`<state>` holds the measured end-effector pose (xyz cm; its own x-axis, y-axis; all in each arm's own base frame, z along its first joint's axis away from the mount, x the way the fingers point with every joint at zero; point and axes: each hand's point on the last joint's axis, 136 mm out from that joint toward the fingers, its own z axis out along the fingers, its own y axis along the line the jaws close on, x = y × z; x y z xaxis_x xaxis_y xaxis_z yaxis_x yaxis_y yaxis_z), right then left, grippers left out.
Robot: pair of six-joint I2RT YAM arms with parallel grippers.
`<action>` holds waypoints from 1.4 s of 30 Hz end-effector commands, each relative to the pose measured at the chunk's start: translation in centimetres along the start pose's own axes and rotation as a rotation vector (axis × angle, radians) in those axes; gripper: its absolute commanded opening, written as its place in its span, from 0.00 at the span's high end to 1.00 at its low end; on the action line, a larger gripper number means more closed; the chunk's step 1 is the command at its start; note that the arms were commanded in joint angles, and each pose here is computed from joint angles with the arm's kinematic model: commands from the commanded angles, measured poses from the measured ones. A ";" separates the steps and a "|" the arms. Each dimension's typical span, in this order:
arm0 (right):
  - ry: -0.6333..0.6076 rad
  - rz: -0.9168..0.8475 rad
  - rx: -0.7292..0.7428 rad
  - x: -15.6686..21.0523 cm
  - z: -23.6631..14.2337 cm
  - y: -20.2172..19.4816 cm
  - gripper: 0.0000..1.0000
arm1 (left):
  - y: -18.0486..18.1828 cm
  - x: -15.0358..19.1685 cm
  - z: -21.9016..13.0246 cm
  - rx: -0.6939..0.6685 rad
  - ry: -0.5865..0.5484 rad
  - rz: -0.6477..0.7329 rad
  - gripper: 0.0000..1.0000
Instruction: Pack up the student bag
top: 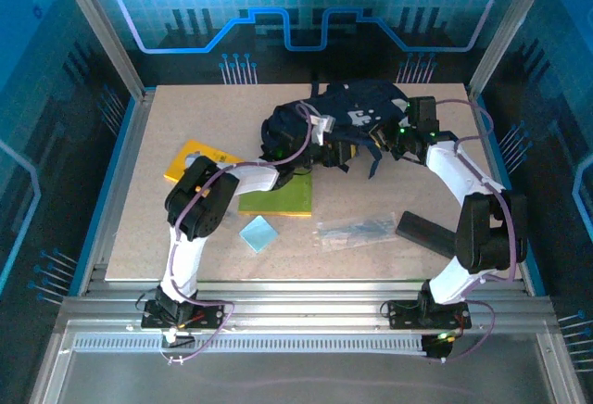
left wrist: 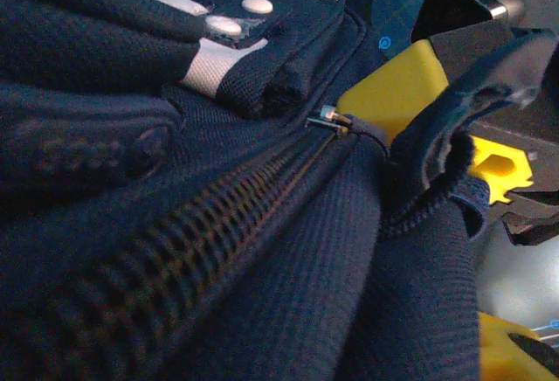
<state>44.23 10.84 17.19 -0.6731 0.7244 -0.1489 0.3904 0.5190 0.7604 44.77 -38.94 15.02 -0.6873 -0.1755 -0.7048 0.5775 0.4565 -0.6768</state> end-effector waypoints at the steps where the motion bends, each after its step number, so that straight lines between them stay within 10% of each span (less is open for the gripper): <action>1: 0.122 -0.059 -0.130 2.5 -0.7 3.3 1.00 | 1.6 -3.9 0.0 -0.015 -0.131 0.013 0.54; 14: 0.198 0.003 -0.204 3.8 -0.9 4.1 1.00 | 2.5 -4.7 0.5 -0.009 -0.207 0.044 0.55; 25: 0.113 0.004 -0.143 2.0 -1.4 2.1 1.00 | 2.3 -4.7 -1.1 -0.038 -0.230 0.047 1.00; 42: -0.030 -0.026 0.003 -2.0 0.0 -0.6 1.00 | 7.9 1.7 -7.7 -0.572 0.162 0.040 1.00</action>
<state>44.22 10.19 15.14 -0.6764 0.7260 -0.1242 0.4178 0.5171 0.7470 44.02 -34.57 12.86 -0.7171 -0.0724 -0.6932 0.4583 0.7003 -0.5473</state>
